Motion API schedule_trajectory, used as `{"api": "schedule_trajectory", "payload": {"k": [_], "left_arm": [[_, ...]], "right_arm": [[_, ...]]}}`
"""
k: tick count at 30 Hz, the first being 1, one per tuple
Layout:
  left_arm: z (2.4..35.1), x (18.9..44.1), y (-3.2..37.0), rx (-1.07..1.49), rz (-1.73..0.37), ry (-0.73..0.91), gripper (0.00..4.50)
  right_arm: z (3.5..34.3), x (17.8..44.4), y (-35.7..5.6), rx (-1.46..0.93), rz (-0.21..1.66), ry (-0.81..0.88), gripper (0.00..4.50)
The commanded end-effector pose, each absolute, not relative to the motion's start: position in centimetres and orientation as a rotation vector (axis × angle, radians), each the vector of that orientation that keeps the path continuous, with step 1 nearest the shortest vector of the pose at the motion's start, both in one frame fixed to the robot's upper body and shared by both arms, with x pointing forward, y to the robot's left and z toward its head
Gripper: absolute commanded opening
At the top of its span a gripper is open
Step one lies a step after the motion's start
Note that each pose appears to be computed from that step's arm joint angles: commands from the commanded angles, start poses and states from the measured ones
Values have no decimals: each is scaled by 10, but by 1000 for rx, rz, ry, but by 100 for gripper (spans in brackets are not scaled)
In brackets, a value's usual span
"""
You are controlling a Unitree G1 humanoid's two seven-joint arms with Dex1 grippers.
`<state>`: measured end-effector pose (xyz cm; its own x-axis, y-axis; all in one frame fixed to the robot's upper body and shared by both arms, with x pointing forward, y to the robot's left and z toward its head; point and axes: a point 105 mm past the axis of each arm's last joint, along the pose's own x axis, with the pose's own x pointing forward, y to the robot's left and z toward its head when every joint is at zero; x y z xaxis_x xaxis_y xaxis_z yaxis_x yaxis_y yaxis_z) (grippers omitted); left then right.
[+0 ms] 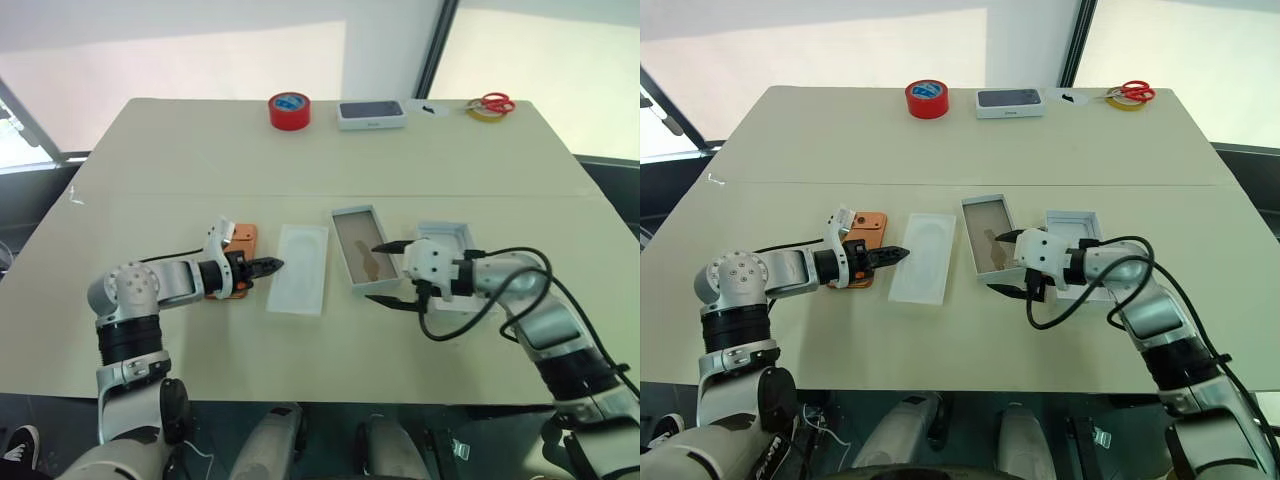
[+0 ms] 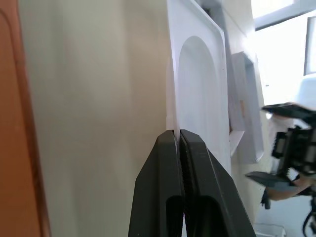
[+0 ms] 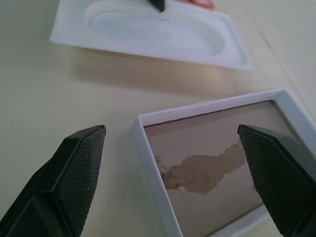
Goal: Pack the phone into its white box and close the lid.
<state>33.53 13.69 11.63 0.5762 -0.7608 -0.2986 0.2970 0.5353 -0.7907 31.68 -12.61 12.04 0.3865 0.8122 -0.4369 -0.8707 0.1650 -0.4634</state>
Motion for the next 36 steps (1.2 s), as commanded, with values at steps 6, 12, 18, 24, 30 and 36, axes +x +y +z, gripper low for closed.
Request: {"api": "schedule_trajectory", "payload": {"k": [6,12,18,24,30,36], "left_arm": [[144,337,147,-692,-654,519,0],[158,339,157,-720,-628,432,0],[171,344,155,-755,-597,354,0],[189,348,145,-723,-604,265,0],[178,347,137,-760,-615,311,0],[167,344,121,-761,-647,354,0]], "right_arm": [[108,328,-116,-727,1298,202,316],[106,329,-114,-714,1314,235,5],[115,319,-85,-627,1352,172,5],[114,309,-60,-600,1315,162,5],[117,300,-56,-518,1323,186,63],[141,314,-87,-568,1177,113,351]]}}
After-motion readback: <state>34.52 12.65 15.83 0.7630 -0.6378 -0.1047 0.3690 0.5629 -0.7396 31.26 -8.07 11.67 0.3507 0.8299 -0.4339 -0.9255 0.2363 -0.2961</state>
